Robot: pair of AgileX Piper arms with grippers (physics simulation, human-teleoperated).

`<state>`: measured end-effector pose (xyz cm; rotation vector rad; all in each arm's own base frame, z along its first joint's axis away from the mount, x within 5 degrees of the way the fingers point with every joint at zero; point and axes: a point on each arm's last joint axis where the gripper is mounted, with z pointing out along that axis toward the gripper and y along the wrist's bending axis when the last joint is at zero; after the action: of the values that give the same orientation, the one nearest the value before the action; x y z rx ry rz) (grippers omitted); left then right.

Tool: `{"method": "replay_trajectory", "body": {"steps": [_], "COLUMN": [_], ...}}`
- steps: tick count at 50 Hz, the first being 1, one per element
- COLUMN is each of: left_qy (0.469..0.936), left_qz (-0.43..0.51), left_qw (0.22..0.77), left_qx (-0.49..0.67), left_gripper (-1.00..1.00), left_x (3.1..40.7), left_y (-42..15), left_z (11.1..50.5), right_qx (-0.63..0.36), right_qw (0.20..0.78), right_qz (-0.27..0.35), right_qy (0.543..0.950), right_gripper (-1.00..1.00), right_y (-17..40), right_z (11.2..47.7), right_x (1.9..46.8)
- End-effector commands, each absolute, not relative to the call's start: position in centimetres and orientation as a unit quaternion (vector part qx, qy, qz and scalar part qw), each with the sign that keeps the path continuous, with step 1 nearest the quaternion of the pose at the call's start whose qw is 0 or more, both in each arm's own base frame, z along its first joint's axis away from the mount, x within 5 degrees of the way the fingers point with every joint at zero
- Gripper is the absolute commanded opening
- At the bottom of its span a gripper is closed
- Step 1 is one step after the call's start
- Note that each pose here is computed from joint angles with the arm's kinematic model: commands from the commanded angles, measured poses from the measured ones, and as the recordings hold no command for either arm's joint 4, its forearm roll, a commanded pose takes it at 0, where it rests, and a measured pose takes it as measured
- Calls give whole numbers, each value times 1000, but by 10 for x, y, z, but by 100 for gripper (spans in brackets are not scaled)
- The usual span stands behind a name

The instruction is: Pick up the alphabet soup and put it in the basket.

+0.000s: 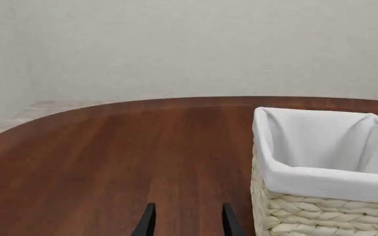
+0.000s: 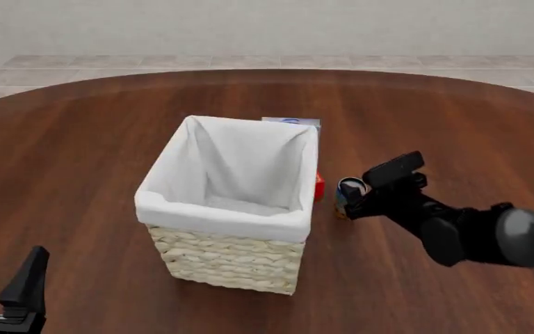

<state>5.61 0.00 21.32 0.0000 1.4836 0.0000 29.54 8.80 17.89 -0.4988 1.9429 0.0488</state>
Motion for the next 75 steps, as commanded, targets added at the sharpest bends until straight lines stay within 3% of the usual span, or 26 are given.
{"method": "replay_trajectory", "body": {"steps": [1, 75], "left_qy": [676, 676], "left_qz": [0, 0], "left_qw": [737, 737], "left_qx": [0, 0], "left_gripper": [100, 100], "left_x": [56, 56], "left_y": [0, 0], "left_z": [213, 213], "right_qx": [-210, -189], "right_qw": [532, 476], "right_qz": [13, 25], "right_qy": [820, 859], "right_gripper": [100, 100], "right_y": [87, 90], "right_z": [175, 118], "right_x": [306, 324]}}
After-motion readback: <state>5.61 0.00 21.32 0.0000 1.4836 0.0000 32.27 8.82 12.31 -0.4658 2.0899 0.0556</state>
